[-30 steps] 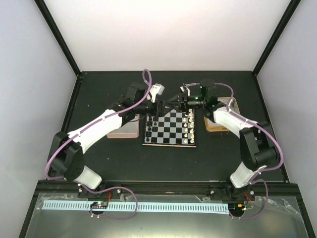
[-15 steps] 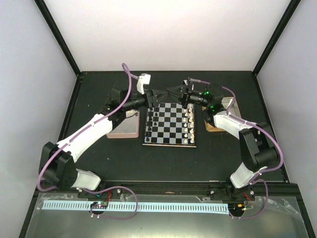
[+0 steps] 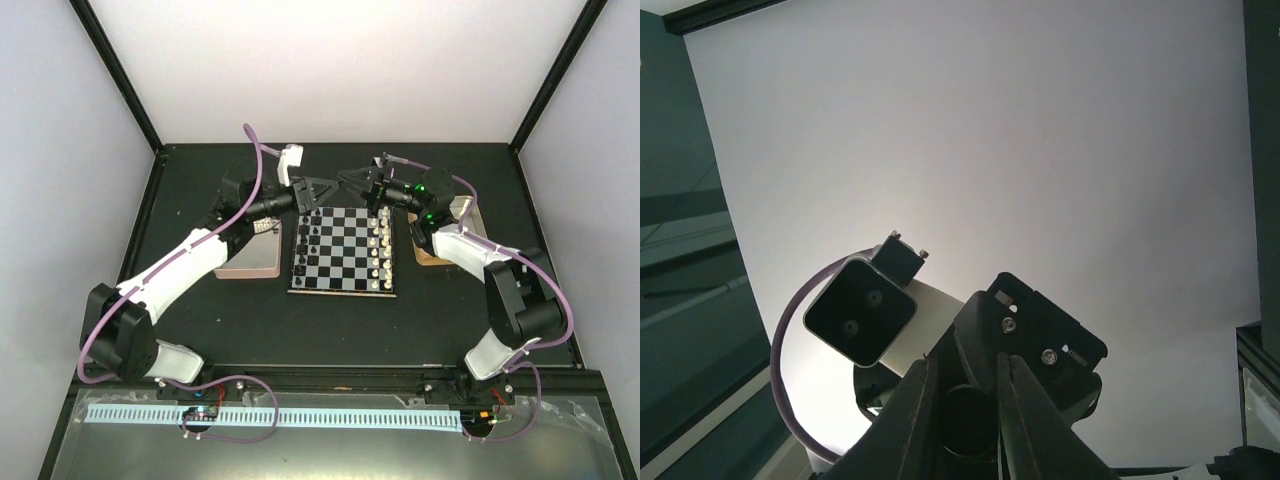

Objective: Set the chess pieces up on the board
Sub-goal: Place the chess piece on the chessboard.

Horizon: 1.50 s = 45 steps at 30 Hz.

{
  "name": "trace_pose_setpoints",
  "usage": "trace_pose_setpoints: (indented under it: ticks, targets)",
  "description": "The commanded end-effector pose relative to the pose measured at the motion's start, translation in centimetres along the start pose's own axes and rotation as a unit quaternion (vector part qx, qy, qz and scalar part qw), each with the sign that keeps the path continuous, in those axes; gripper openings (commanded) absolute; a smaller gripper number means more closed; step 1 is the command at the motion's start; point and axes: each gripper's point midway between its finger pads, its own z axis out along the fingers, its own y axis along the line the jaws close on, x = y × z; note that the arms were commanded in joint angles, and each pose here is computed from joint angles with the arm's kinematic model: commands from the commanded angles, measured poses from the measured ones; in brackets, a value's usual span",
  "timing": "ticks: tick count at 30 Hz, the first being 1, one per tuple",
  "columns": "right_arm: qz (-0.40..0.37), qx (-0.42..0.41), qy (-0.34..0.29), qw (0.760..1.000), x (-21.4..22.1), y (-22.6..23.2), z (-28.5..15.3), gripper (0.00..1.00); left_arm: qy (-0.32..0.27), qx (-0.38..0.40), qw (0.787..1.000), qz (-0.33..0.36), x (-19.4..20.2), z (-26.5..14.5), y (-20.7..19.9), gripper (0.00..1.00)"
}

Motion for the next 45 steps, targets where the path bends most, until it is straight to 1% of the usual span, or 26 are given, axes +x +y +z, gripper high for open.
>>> trace_pose_setpoints:
  ticks: [1, 5, 8, 10, 13, 14, 21, 24, 26, 30, 32, 33, 36, 38, 39, 41, 42, 45]
  targets:
    - [-0.018, -0.012, 0.005, 1.000, 0.8, 1.3, -0.1, 0.04, -0.010, 0.030, 0.999, 0.017, -1.2, 0.2, -1.4, 0.24]
    - [-0.022, -0.007, 0.010, 1.000, 1.0, 1.3, -0.1, 0.04, -0.010, 0.031, 0.999, 0.016, -1.3, 0.4, -1.2, 0.27]
    - [-0.022, -0.004, 0.013, 1.000, 1.1, 1.1, -0.1, 0.04, -0.009, 0.030, 0.999, 0.016, -1.4, 0.6, -1.1, 0.26]
    - [-0.022, -0.002, 0.016, 1.000, 1.2, 1.1, -0.1, 0.04, -0.010, 0.032, 0.999, 0.018, -1.5, 0.6, -1.2, 0.24]
    - [-0.020, 0.001, 0.018, 1.000, 1.2, 0.8, -0.1, 0.04, -0.010, 0.033, 0.999, 0.019, -1.5, 0.7, -1.1, 0.16]
    - [-0.020, 0.002, 0.019, 1.000, 1.3, 0.8, -0.1, 0.04, -0.010, 0.033, 0.999, 0.019, -1.5, 0.8, -1.1, 0.15]
    - [-0.018, 0.015, 0.026, 0.999, 1.4, 0.1, -0.1, 0.05, -0.011, 0.029, 0.999, 0.026, -1.7, 0.9, -0.9, 0.11]
    - [-0.019, 0.019, 0.027, 0.999, 1.3, -0.1, -0.1, 0.06, -0.010, 0.022, 0.999, 0.028, -1.6, 0.9, -0.6, 0.05]
    - [-0.020, 0.026, 0.026, 0.999, 1.3, -0.2, -0.1, 0.12, -0.004, 0.017, 1.000, 0.024, -1.4, 0.9, -0.2, 0.02]
    - [-0.032, 0.065, 0.011, 0.997, 0.8, -1.4, -0.4, 0.38, 0.032, -0.034, 0.998, 0.034, 0.1, 0.5, 1.8, 0.02]
    - [-0.050, 0.091, -0.004, 0.995, 0.1, -2.0, -0.9, 0.50, 0.058, -0.073, 0.995, 0.037, 1.4, 0.0, 3.2, 0.01]
    - [-0.055, 0.108, -0.015, 0.992, -0.4, -2.4, -1.4, 0.54, 0.072, -0.092, 0.992, 0.037, 2.1, -0.4, 3.9, 0.01]
    - [-0.093, 0.176, -0.055, 0.978, -2.0, -3.6, -3.1, 0.61, 0.120, -0.155, 0.980, 0.033, 4.8, -1.8, 6.2, 0.02]
    - [-0.125, 0.234, -0.084, 0.961, -3.1, -4.3, -4.5, 0.64, 0.165, -0.199, 0.966, 0.021, 7.1, -3.2, 7.7, 0.02]
    - [-0.131, 0.266, -0.095, 0.950, -3.4, -5.0, -5.3, 0.64, 0.186, -0.219, 0.958, 0.024, 8.1, -3.7, 8.2, 0.02]
    - [-0.171, 0.320, -0.122, 0.924, -4.5, -5.4, -6.7, 0.65, 0.230, -0.261, 0.937, 0.022, 10.4, -4.9, 9.3, 0.02]
    - [-0.183, 0.342, -0.132, 0.912, -4.9, -5.5, -7.3, 0.65, 0.248, -0.290, 0.924, 0.025, 11.3, -5.5, 9.9, 0.02]
    - [-0.210, 0.391, -0.158, 0.882, -5.7, -5.7, -8.9, 0.65, 0.299, -0.329, 0.895, 0.023, 14.4, -6.8, 10.9, 0.01]
